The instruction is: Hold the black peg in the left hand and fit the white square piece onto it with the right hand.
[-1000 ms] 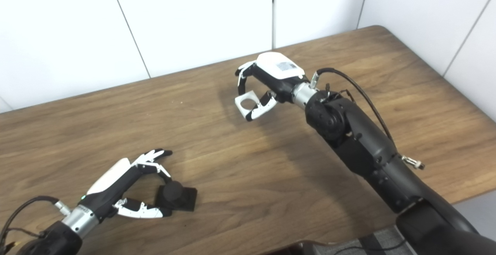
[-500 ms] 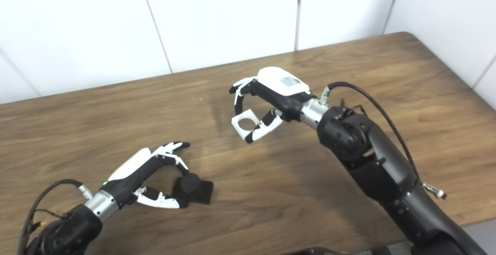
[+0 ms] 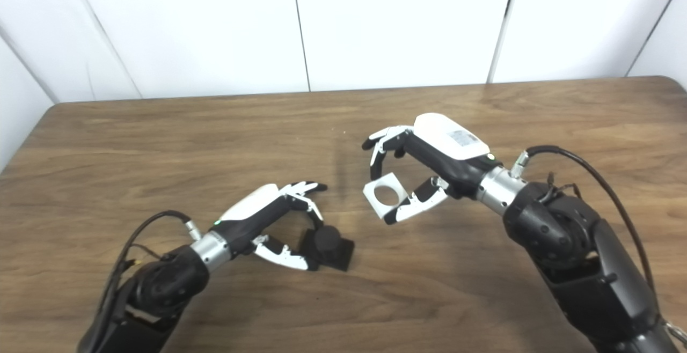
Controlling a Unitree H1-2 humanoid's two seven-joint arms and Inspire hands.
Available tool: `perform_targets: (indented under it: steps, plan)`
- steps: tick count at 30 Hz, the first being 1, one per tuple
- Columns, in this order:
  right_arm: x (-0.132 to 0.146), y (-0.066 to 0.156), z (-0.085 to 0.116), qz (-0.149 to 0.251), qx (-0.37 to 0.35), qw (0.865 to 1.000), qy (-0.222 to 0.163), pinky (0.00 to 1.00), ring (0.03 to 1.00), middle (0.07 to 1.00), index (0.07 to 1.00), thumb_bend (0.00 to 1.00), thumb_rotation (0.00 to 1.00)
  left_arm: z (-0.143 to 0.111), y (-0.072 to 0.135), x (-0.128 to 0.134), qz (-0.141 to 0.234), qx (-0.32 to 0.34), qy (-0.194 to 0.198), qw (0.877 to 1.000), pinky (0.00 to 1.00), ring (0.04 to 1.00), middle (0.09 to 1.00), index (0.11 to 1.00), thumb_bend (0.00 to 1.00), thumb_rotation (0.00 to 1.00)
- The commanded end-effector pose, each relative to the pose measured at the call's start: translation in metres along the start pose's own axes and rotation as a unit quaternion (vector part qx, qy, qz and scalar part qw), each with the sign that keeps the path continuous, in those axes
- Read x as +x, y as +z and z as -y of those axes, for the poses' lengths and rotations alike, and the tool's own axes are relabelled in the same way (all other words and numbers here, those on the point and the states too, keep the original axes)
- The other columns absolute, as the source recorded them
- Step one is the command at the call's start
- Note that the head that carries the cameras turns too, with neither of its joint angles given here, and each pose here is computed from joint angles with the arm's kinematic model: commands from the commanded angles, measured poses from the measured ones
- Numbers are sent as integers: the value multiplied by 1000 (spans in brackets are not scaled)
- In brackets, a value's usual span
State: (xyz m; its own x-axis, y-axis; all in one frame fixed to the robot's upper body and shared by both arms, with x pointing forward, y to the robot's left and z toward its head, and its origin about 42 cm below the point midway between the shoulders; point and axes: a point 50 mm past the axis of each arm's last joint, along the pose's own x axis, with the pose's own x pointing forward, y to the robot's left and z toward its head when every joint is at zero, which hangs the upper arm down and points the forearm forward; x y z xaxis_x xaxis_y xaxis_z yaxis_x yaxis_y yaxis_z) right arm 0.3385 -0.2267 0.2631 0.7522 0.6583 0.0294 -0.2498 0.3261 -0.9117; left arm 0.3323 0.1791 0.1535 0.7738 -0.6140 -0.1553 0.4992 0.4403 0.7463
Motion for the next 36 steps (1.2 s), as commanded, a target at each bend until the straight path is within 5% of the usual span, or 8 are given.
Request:
perform_targets:
  steps: [1, 36]
  plan:
    - [1, 16, 14, 42, -17, 999, -19, 652, 816, 790, 484, 517, 130, 7, -4, 4, -21, 15, -21, 999, 1000, 1000, 968, 490, 519, 84]
    - [27, 43, -10, 102, 28, 994, -5, 690, 819, 791, 484, 517, 130, 8, 3, 9, -18, 4, -20, 1000, 1000, 1000, 970, 490, 518, 85]
